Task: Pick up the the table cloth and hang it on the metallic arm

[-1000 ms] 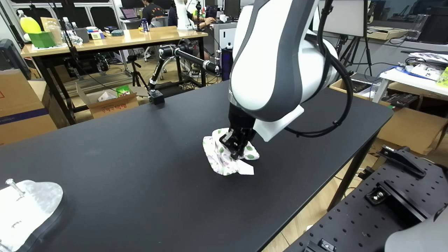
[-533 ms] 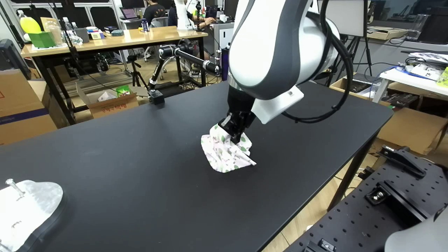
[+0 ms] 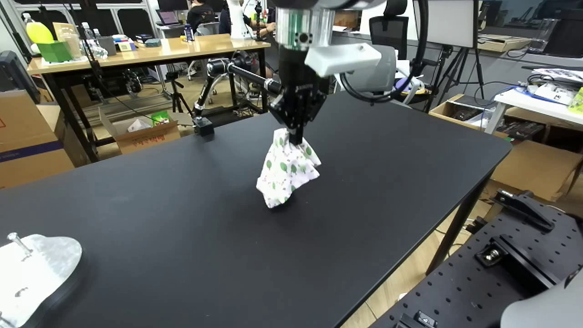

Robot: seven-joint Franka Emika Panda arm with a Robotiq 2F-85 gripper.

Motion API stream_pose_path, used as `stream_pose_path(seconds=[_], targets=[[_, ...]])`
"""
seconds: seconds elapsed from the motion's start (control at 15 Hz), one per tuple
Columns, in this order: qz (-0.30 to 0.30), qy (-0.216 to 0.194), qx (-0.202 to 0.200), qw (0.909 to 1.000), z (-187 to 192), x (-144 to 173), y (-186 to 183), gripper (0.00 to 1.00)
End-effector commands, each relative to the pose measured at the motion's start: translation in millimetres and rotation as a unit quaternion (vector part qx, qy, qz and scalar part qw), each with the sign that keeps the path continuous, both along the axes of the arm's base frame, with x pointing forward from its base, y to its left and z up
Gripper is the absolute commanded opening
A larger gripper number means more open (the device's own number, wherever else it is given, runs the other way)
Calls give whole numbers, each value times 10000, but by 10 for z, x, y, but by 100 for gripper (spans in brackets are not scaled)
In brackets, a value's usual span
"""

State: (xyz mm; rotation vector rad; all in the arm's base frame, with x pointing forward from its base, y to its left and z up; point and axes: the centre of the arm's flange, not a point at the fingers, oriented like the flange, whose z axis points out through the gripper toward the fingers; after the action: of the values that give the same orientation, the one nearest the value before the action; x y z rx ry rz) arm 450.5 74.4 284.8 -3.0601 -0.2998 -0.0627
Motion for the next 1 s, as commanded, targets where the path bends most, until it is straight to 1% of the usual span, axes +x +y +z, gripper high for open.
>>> stream_pose_path(seconds=[0.0,0.13,0.27,0.47,0.67,0.93], targets=[[-168,299,101,9994,712,610,-65,1],[-261,367,112,9989,1012,884,-116,1],[-362,331,89,9988,1283,1145,-181,1],[-351,230,13,9991,1596,1449,-219,1],[-409,51,-93,9991,1775,1729,-256,1],[-621,-180,-178,9977,1901,2060,-380,1]])
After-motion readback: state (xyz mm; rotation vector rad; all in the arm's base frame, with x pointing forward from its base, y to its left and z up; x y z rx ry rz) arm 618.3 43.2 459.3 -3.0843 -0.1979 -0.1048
